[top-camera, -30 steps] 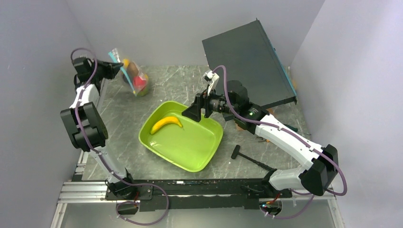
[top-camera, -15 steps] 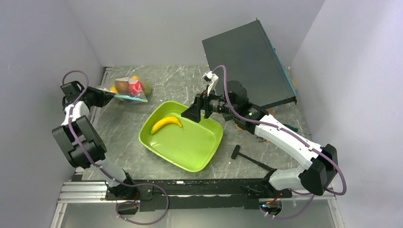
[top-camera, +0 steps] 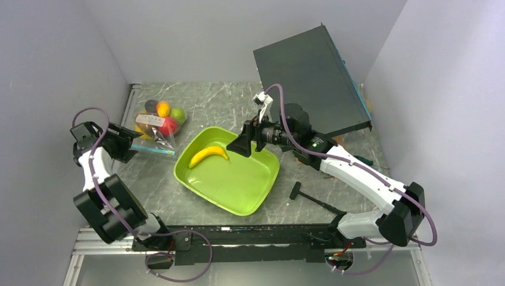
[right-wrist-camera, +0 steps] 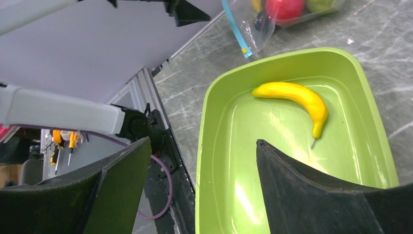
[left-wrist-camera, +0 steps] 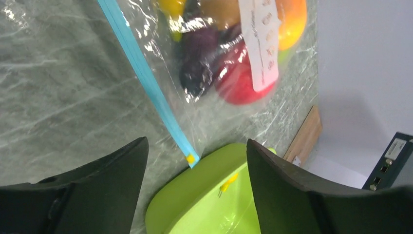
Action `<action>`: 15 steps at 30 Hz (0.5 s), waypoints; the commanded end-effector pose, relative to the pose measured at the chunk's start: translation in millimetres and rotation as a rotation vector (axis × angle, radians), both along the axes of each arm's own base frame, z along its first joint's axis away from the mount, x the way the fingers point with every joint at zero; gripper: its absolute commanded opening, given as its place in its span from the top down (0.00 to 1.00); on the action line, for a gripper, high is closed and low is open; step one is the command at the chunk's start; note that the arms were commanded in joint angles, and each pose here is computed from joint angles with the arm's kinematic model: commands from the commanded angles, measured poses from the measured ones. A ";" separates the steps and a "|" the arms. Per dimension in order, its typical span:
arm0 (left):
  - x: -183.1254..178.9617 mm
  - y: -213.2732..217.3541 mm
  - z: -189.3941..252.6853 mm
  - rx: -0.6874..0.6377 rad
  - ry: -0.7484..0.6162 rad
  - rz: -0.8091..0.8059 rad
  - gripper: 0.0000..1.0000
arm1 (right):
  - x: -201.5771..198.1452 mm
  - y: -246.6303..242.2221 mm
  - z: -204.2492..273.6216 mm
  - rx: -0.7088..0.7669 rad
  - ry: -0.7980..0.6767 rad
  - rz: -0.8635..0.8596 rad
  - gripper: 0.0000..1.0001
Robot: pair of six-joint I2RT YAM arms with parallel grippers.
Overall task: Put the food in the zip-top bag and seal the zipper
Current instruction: Place the zipper food storage bag at the center of the board, then reset both arms
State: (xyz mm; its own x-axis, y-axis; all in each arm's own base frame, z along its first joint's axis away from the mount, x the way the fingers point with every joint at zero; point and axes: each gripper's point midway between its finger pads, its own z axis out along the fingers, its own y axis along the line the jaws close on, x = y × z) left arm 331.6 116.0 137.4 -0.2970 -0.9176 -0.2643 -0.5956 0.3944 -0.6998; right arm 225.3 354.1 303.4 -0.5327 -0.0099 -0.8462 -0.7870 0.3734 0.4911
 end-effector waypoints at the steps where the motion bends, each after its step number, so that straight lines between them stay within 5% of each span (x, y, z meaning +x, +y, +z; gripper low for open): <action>1: -20.6 -7.9 37.8 0.118 -0.071 -0.019 0.20 | 1.4 -23.1 28.3 0.007 -0.067 -0.107 0.17; 5: -35.2 -26.8 85.5 0.207 -0.192 -0.078 0.16 | 12.2 -53.6 42.7 -0.031 -0.089 -0.276 0.01; 11: -58.4 -84.3 171.6 0.376 -0.388 -0.189 0.12 | 7.8 -103.7 79.8 -0.012 -0.157 -0.459 0.00; 15: -72.7 -133.7 230.4 0.422 -0.587 -0.282 0.00 | -2.3 -141.4 110.7 0.065 -0.219 -0.576 0.00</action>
State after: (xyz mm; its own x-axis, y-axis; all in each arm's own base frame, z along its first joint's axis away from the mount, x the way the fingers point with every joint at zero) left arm 274.9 15.8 312.9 -0.2767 -0.6778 -0.6812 -0.1668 0.7320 -0.6606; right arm 226.2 256.2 371.3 -0.3788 0.1748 -0.9088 -0.6288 0.6720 0.3913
